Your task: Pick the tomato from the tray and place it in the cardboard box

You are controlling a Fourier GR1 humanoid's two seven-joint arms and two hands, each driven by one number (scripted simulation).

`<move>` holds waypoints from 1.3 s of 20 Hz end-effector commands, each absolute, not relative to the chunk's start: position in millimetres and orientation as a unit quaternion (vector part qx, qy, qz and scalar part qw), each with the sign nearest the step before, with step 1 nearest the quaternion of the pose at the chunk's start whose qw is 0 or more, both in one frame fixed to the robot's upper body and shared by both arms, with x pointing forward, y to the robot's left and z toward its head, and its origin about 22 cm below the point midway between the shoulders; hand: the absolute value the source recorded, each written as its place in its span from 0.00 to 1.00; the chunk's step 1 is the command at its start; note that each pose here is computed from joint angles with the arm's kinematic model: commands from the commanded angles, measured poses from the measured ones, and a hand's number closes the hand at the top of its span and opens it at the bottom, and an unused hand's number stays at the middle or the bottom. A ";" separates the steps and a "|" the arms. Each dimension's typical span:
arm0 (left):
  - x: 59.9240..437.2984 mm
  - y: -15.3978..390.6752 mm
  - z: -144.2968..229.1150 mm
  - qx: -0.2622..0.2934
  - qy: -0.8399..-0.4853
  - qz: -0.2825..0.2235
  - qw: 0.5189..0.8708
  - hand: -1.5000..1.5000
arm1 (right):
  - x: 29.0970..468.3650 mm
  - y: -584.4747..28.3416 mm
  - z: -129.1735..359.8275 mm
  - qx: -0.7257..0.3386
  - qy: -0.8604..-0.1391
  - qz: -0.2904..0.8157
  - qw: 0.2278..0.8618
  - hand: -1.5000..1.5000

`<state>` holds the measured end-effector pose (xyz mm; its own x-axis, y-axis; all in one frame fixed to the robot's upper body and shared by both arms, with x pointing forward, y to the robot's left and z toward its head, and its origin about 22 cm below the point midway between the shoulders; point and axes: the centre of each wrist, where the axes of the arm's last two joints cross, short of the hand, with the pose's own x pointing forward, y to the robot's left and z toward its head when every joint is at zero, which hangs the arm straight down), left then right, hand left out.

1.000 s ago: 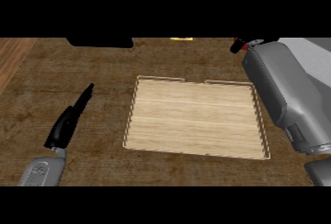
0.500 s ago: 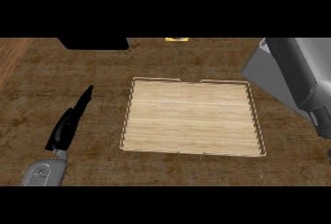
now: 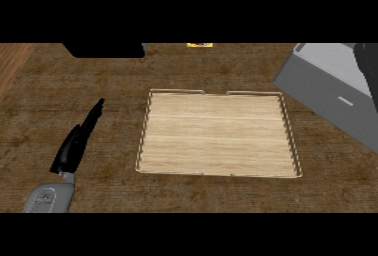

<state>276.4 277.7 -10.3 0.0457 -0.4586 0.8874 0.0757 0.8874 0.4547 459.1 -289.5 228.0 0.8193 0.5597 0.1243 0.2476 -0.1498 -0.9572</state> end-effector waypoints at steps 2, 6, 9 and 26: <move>279.0 288.5 15.5 0.142 -0.667 -0.194 0.705 0.50 | 450.9 -330.9 210.1 -0.741 -0.243 0.120 0.614 1.00; 278.8 280.4 -1.1 0.144 -0.667 -0.187 0.707 0.50 | 441.0 -362.6 190.8 -0.653 -0.225 0.100 0.716 1.00; 284.1 281.3 3.2 0.137 -0.669 -0.184 0.707 0.50 | 431.2 -380.7 159.0 -0.599 -0.235 0.095 0.760 0.00; 281.7 271.7 4.4 0.141 -0.667 -0.194 0.705 0.50 | 415.8 -409.1 161.1 -0.534 -0.536 -0.155 0.636 0.00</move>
